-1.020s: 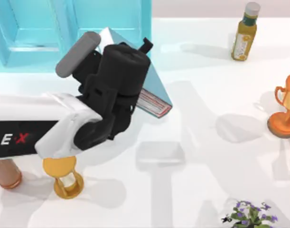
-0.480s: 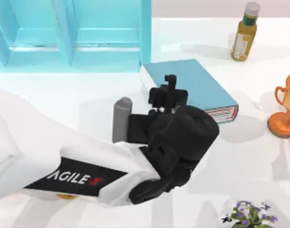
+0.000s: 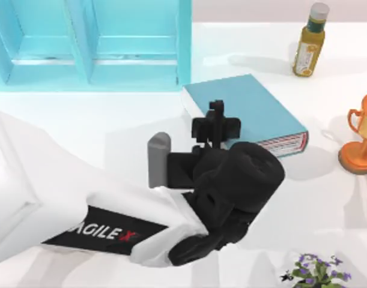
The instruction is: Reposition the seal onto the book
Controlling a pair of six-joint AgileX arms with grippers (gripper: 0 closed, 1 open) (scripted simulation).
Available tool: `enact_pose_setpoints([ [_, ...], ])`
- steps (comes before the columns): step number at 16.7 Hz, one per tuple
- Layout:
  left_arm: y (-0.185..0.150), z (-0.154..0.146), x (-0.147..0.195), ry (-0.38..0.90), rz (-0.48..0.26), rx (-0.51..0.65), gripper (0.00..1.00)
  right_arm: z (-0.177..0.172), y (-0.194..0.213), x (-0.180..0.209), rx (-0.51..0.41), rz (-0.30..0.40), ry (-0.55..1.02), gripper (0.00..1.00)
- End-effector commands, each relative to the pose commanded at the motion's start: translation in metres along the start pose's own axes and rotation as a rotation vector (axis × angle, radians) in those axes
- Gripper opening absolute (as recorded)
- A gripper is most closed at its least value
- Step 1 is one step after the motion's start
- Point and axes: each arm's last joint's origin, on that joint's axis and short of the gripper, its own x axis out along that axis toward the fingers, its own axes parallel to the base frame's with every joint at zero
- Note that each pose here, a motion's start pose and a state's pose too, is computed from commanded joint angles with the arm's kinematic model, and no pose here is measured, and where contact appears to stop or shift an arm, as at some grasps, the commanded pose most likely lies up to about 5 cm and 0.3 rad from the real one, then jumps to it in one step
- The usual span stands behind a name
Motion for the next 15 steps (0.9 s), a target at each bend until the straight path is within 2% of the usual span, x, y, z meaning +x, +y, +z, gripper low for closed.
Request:
enact_pose_setpoints([
  [8, 0.002, 0.000, -0.004, 0.000, -0.002, -0.003, 0.00, 0.000, 0.000, 0.000, 0.000, 0.000, 0.000, 1.00],
  [15, 0.029, -0.001, 0.004, 0.000, -0.002, -0.004, 0.00, 0.000, 0.000, 0.000, 0.000, 0.000, 0.000, 1.00],
])
